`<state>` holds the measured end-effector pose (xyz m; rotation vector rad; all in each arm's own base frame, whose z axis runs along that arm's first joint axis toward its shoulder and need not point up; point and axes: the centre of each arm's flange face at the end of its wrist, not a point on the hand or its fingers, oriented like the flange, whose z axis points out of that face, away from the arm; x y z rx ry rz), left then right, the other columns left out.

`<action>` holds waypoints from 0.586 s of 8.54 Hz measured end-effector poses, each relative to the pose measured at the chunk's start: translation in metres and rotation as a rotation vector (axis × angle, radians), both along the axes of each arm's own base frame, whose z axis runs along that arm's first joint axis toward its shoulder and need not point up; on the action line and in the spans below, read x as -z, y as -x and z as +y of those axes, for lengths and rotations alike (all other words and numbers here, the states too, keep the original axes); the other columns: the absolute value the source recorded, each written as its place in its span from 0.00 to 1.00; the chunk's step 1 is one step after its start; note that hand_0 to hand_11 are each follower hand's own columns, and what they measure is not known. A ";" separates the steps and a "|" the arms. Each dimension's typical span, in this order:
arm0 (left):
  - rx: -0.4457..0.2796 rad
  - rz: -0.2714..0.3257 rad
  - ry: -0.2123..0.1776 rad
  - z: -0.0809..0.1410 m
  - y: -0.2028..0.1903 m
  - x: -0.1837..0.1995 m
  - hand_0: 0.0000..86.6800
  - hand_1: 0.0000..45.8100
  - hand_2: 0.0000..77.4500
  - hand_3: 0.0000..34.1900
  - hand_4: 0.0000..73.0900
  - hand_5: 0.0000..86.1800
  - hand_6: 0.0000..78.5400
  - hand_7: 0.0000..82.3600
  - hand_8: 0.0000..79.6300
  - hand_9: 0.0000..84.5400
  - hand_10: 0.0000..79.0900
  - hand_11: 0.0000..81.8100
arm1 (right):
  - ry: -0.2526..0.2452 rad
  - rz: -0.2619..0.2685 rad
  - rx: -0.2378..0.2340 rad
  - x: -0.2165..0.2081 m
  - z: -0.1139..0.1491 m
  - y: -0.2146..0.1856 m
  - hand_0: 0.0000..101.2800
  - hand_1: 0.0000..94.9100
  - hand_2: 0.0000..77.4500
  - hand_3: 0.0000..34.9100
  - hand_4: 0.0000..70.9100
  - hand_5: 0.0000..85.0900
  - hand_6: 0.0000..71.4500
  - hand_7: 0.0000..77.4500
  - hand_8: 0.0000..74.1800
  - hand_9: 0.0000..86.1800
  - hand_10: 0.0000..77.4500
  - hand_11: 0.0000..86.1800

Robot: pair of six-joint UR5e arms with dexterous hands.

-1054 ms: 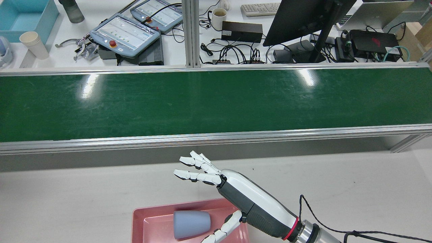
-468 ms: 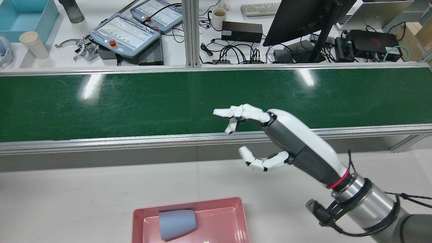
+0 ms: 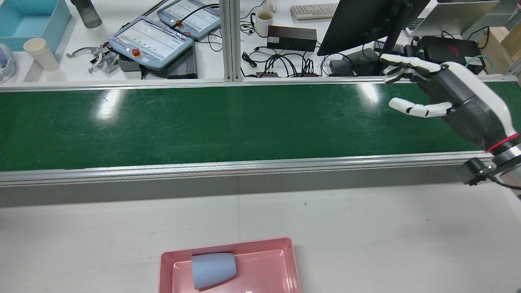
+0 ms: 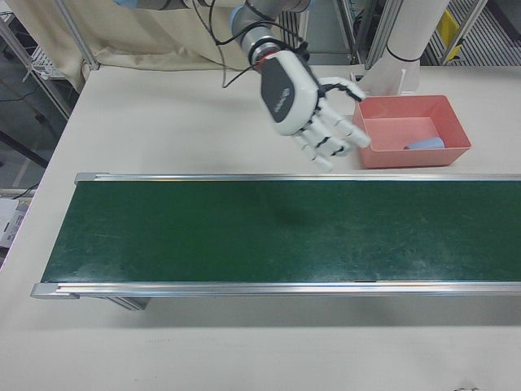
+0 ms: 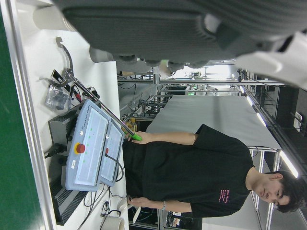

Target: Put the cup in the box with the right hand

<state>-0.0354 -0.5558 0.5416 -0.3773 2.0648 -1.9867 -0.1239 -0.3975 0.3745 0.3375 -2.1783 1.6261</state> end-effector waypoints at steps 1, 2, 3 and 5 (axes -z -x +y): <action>0.000 0.000 0.000 0.000 0.000 0.000 0.00 0.01 0.01 0.00 0.01 0.01 0.00 0.01 0.00 0.00 0.00 0.00 | 0.080 0.027 -0.066 -0.043 -0.027 -0.045 0.44 0.20 0.39 0.00 0.00 0.09 0.17 0.58 0.29 0.44 0.11 0.15; 0.000 0.000 0.000 0.000 0.000 0.000 0.00 0.01 0.01 0.00 0.01 0.01 0.00 0.01 0.00 0.00 0.00 0.00 | 0.148 0.048 -0.123 -0.088 -0.049 -0.087 0.45 0.15 0.27 0.00 0.00 0.08 0.15 0.51 0.27 0.42 0.08 0.13; 0.000 0.000 0.000 0.000 0.000 0.000 0.00 0.01 0.01 0.00 0.01 0.01 0.00 0.01 0.00 0.00 0.00 0.00 | 0.203 0.051 -0.160 -0.139 -0.062 -0.120 0.45 0.15 0.15 0.00 0.00 0.06 0.09 0.36 0.12 0.28 0.03 0.04; 0.000 0.000 0.000 0.000 0.000 0.000 0.00 0.01 0.01 0.00 0.01 0.01 0.00 0.01 0.00 0.00 0.00 0.00 | 0.253 0.027 -0.162 -0.203 -0.065 -0.146 0.40 0.09 0.04 0.00 0.00 0.03 0.02 0.02 0.01 0.01 0.01 0.01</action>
